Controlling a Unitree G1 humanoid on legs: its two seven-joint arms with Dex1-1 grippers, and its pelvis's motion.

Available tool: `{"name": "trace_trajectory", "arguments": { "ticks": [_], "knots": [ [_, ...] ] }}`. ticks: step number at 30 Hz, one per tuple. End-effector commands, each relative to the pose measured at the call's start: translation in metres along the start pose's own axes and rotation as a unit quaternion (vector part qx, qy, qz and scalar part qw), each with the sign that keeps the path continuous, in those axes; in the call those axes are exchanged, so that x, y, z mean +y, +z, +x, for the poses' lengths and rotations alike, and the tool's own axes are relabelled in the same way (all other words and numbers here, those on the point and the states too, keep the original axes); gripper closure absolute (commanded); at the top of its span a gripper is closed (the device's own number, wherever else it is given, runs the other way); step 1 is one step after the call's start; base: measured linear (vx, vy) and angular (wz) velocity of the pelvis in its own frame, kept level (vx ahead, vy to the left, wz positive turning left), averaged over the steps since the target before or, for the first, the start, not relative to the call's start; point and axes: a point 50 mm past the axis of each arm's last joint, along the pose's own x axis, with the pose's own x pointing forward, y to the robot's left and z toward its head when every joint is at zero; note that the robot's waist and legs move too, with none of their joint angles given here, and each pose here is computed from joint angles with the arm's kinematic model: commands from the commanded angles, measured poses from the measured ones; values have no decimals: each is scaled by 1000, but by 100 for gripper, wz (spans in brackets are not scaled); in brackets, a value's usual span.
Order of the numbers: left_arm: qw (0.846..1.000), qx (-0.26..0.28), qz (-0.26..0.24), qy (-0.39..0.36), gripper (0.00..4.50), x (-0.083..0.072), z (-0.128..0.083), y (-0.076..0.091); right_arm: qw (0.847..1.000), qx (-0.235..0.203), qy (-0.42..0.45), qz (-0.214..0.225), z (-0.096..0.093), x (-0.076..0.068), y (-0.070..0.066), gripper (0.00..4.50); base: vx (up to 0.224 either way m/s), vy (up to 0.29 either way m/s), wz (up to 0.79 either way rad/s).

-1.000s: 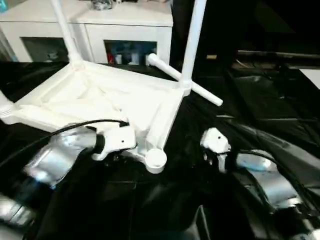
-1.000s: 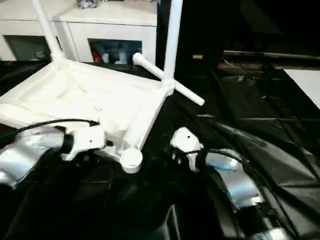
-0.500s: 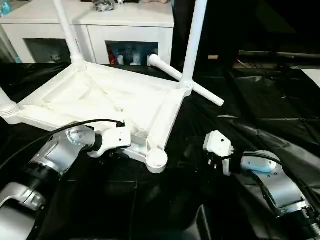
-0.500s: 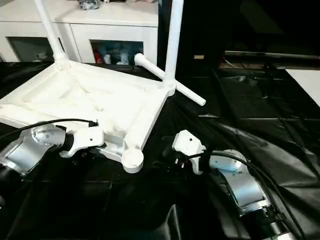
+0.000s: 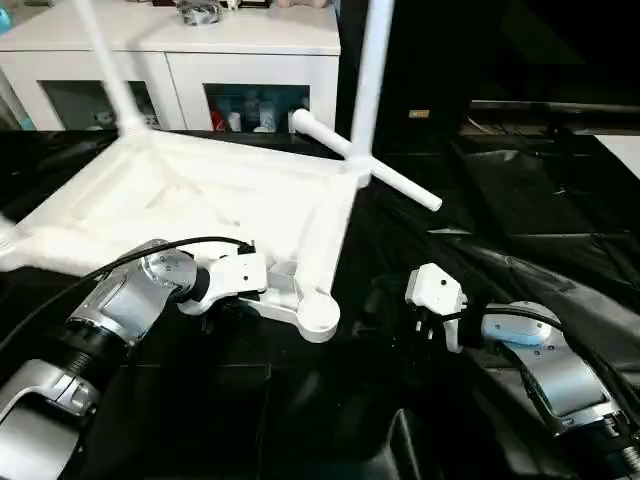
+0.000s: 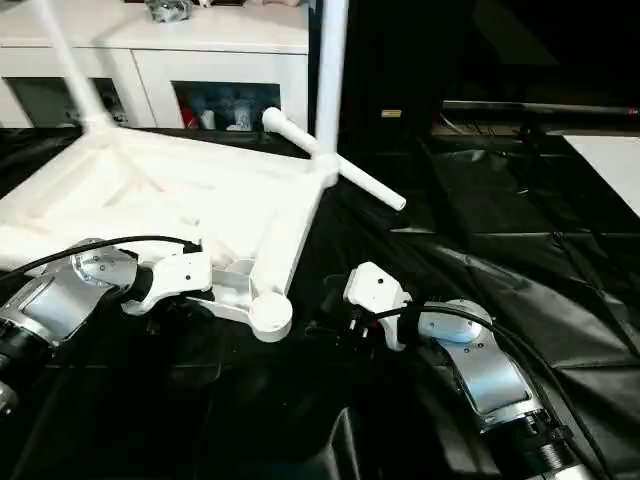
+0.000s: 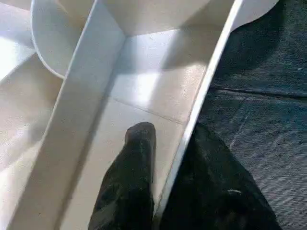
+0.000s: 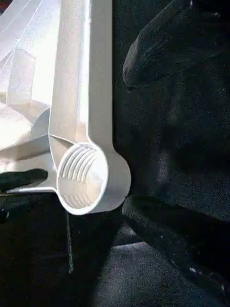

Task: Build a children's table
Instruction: Rotate table base

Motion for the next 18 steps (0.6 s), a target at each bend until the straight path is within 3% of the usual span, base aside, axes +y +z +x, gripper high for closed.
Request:
{"name": "trace_trajectory", "arguments": {
  "ticks": [1, 11, 16, 18],
  "knots": [
    [998, 23, -55, 11, 356, -4, -4, -20, 1000, 3, 5, -8, 1, 0, 2, 49, 0, 0, 0],
    [992, 53, -96, 55, 378, -11, -11, -34, 1000, 6, 8, -8, 4, -1, 2, 49, 0, 0, 0],
    [993, 47, -71, 84, 391, -5, -13, -35, 1000, 7, 9, -10, 6, -1, 2, 49, 0, 0, 0],
    [992, 30, -28, 117, 394, 0, -14, -34, 1000, 8, 6, -12, 7, -1, 2, 49, 0, 0, 0]
  ]
}}
